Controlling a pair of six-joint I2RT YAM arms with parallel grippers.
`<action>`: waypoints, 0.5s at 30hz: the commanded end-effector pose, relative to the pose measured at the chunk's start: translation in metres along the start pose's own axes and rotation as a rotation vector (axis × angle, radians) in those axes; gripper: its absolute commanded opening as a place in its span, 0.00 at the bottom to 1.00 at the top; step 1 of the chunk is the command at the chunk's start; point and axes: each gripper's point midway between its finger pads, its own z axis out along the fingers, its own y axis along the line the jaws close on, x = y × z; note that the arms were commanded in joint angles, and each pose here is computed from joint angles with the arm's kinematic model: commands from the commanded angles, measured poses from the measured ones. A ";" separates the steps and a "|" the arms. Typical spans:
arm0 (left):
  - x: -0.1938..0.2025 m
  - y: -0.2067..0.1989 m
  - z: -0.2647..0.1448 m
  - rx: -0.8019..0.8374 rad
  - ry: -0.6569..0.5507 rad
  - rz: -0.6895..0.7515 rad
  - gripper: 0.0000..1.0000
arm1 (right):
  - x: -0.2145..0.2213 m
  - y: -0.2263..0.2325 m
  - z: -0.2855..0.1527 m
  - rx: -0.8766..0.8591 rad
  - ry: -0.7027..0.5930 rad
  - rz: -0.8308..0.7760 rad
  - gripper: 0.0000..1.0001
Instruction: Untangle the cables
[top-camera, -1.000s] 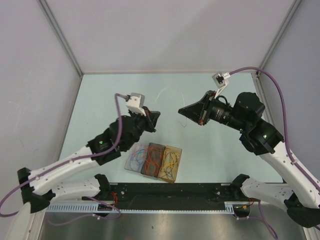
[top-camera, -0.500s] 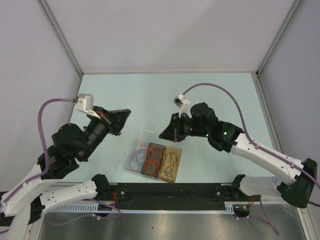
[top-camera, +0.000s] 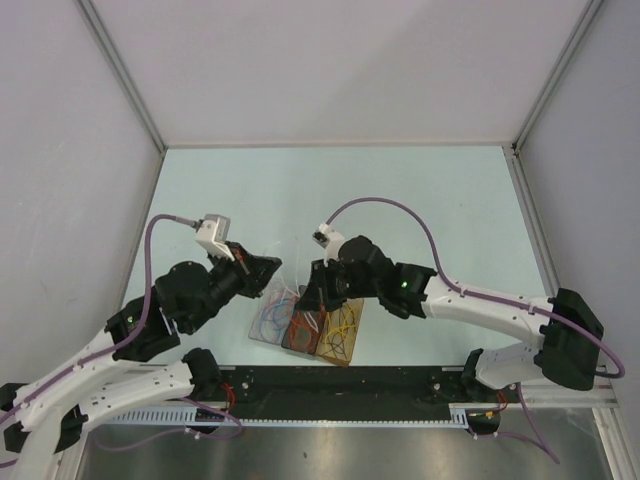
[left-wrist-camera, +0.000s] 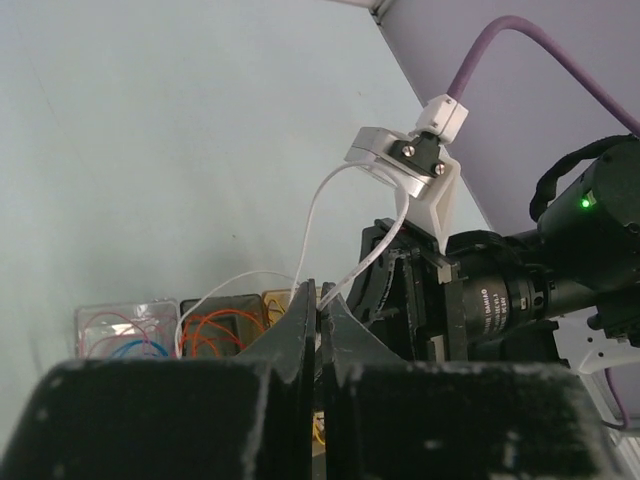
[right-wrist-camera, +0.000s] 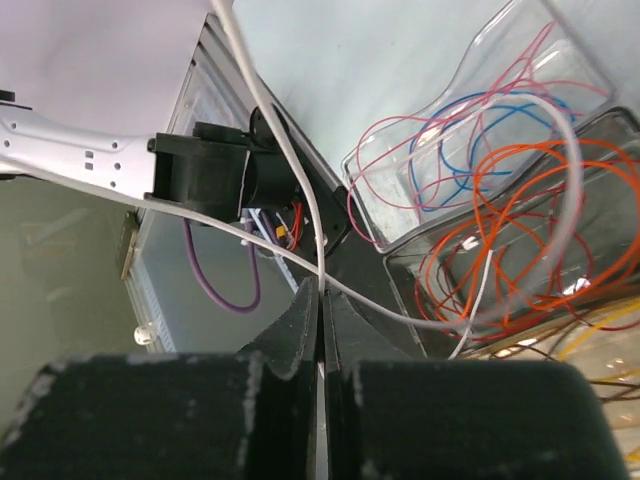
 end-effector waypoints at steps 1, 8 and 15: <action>0.013 -0.005 0.003 0.036 0.036 -0.061 0.00 | -0.002 0.011 0.017 -0.045 -0.034 0.011 0.00; 0.034 -0.002 0.009 0.036 0.086 -0.084 0.00 | 0.012 0.002 0.039 -0.042 -0.013 0.013 0.00; 0.045 -0.003 0.012 0.052 0.112 -0.101 0.00 | 0.021 -0.005 0.042 -0.016 0.023 0.024 0.18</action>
